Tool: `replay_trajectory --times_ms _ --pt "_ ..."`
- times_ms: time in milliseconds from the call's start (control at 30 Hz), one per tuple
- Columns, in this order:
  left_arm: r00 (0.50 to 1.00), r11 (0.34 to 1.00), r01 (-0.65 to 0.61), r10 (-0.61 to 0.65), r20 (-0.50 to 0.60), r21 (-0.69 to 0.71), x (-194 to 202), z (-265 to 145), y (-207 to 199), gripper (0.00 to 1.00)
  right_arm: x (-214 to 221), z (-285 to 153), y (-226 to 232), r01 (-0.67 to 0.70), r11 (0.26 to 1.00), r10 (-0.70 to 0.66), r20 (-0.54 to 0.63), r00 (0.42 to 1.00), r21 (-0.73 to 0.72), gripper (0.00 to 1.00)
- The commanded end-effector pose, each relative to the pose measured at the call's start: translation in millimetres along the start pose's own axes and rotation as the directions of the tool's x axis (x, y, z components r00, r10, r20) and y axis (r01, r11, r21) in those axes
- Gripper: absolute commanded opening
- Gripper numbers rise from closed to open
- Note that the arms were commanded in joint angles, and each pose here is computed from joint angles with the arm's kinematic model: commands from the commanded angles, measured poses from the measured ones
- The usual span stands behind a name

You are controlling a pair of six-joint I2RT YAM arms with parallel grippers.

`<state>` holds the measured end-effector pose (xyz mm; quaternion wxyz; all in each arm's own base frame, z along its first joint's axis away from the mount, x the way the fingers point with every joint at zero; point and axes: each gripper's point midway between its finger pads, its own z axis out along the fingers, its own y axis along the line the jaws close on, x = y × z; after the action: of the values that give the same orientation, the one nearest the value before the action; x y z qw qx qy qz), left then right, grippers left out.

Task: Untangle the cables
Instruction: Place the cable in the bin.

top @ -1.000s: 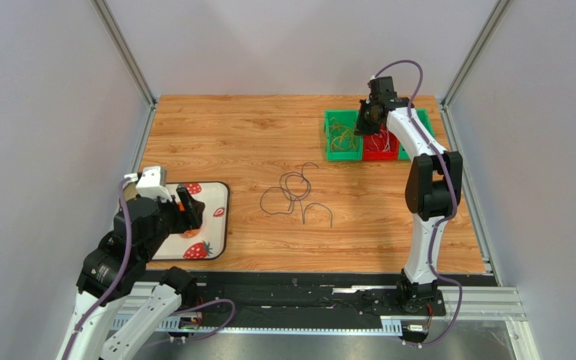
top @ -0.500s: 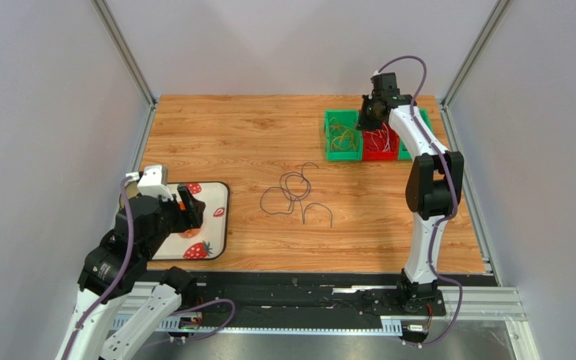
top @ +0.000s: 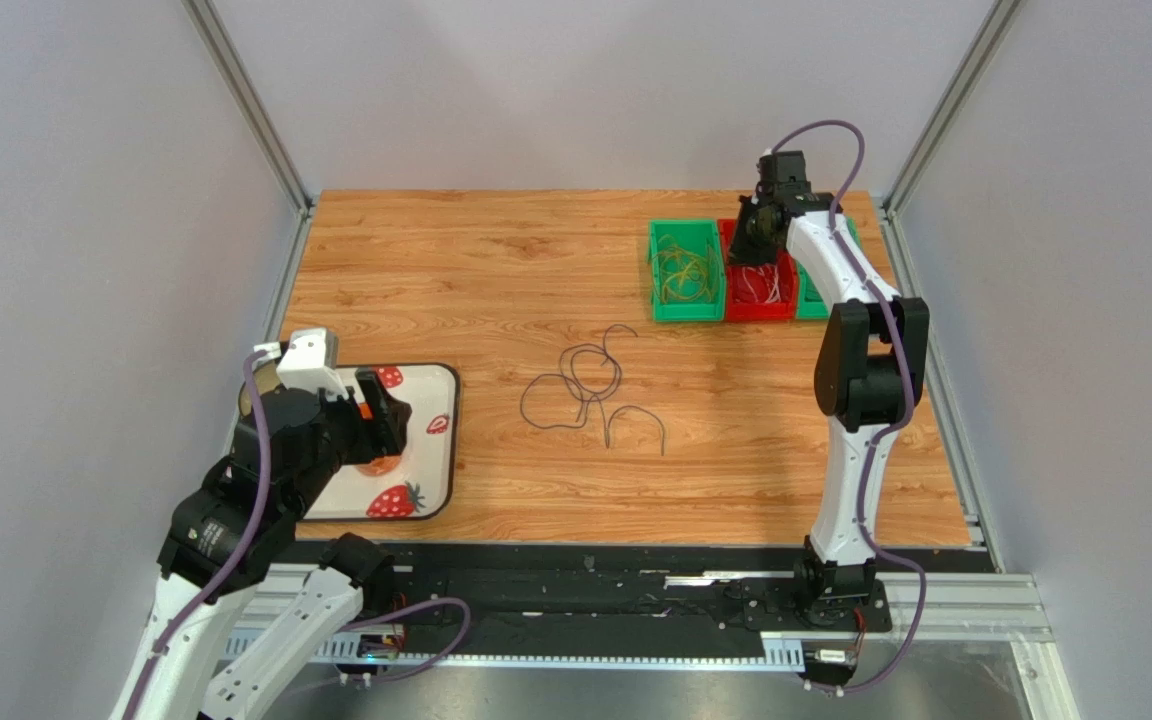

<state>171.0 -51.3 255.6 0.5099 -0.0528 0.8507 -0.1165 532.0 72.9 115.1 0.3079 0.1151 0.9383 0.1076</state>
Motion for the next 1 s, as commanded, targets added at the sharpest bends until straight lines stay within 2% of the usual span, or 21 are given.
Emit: replay_trajectory --times_ms 0,800,967 --pt "1.000 1.000 0.007 -0.007 0.019 -0.015 -7 2 1 0.76 -23 -1 -4 0.000 1.000 0.000 0.069 0.998 0.001 0.03" --pt "1.000 1.000 0.002 -0.002 -0.002 -0.029 -5 6 1 0.75 -19 42 -49 -0.113 0.994 0.114 0.022 0.993 -0.007 0.03" --pt "1.000 1.000 0.002 -0.002 -0.003 -0.028 -5 6 1 0.75 -26 28 -42 -0.111 0.993 0.112 0.038 0.993 -0.028 0.03"
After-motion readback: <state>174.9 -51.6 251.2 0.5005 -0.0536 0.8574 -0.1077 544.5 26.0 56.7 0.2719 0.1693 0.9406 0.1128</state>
